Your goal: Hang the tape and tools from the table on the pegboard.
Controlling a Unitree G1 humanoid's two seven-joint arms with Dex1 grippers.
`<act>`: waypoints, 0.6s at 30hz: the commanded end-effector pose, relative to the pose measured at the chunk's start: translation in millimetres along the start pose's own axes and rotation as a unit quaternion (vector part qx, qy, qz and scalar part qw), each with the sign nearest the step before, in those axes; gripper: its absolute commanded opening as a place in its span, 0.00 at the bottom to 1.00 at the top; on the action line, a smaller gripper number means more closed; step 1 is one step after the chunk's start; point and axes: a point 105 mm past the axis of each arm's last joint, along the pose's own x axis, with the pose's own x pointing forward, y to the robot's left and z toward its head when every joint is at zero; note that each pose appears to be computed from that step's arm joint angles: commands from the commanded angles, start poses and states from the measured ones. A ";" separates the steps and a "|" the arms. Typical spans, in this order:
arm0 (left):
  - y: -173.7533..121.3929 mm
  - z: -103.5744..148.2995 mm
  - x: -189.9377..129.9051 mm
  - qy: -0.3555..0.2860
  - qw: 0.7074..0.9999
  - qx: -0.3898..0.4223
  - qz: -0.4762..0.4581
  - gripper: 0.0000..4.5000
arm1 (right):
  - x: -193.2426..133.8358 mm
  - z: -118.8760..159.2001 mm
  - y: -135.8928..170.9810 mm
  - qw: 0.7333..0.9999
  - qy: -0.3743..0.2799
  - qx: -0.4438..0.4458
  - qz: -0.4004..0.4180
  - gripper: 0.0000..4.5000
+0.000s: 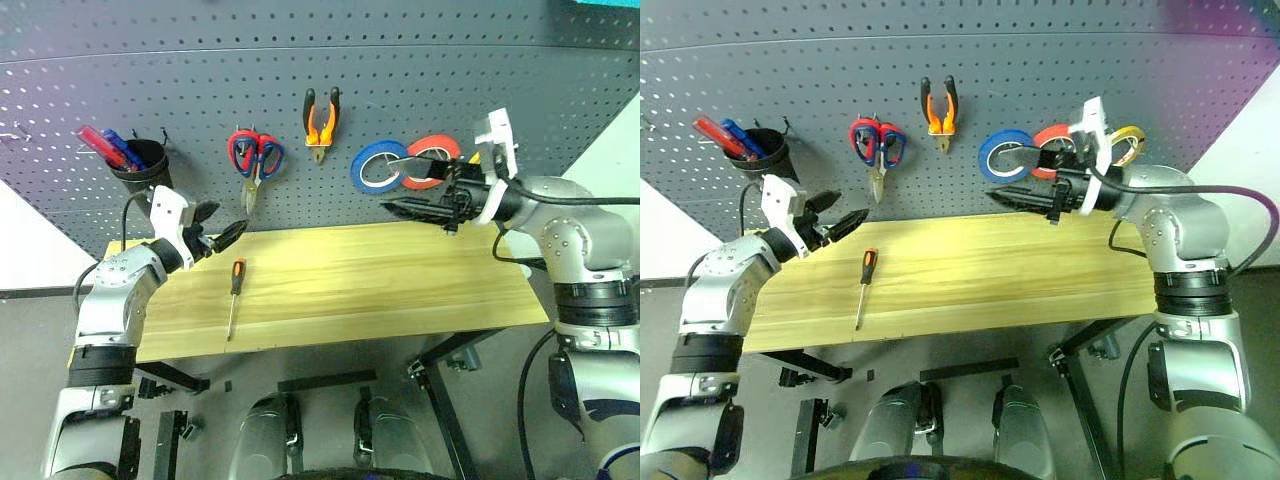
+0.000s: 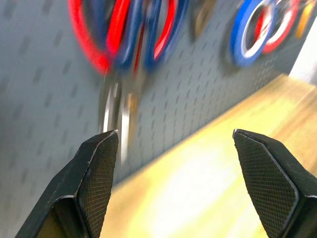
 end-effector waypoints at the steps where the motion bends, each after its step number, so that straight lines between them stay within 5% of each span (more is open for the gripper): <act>1: -22.6 -10.7 1.3 0.051 0.999 -0.010 -0.001 0.85 | 14.8 7.0 7.6 0.997 0.018 -0.055 0.053 1.00; 3: -24.8 -35.9 -1.3 0.125 0.992 0.013 0.033 0.85 | 19.3 5.0 8.6 0.995 0.028 -0.067 0.072 1.00; 10: -1.1 -78.2 -3.4 0.230 0.949 -0.040 0.211 0.85 | 27.1 5.2 4.0 0.992 0.046 -0.068 0.095 1.00; 16: -4.1 -96.6 -5.8 0.289 0.922 -0.065 0.250 0.85 | 35.2 -8.6 2.8 0.993 0.057 -0.020 0.102 1.00; 18: -8.2 -103.2 -2.0 0.301 0.916 -0.085 0.251 0.85 | 43.9 -31.7 -3.8 0.993 0.085 0.002 0.082 1.00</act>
